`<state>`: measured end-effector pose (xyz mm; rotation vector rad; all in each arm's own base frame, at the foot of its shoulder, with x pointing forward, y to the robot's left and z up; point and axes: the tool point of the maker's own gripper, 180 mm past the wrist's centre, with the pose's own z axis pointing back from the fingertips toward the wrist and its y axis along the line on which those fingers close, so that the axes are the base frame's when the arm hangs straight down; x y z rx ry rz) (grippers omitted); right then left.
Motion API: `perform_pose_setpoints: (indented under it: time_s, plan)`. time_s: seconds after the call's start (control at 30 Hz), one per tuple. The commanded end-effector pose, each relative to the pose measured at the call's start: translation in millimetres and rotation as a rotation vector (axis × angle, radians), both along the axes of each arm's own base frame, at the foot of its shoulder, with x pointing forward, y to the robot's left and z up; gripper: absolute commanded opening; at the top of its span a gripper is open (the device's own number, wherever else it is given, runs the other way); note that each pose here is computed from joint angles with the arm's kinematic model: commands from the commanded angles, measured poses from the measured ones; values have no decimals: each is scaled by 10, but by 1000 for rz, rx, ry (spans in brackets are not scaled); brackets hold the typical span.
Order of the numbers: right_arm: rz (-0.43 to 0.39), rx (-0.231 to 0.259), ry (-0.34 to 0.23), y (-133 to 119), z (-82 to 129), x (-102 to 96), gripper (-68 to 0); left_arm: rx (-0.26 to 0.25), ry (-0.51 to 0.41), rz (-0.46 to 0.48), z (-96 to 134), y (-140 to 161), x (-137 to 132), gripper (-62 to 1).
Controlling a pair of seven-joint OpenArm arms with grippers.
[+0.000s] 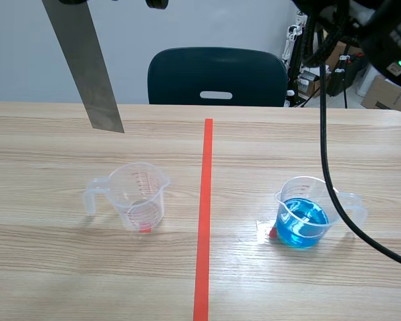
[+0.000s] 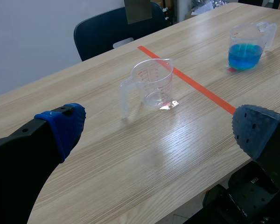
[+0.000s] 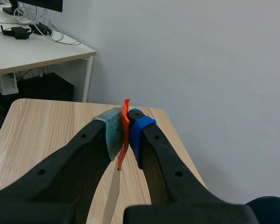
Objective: Do the redox reaction experiment. move the plate over the blue solution
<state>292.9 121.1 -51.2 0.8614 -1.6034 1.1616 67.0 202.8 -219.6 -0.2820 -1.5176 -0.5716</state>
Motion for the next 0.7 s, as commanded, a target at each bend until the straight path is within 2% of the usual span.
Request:
perform_pose_setpoints:
  time_s: [0.0,0.67]
  plan:
    - [-5,35,-27,-24,150,16,-673,-18,-27,4,65,-18,17,14]
    - [-10,23,-29,-31,140,29,-673,-18,-27,4,65,-18,17,14]
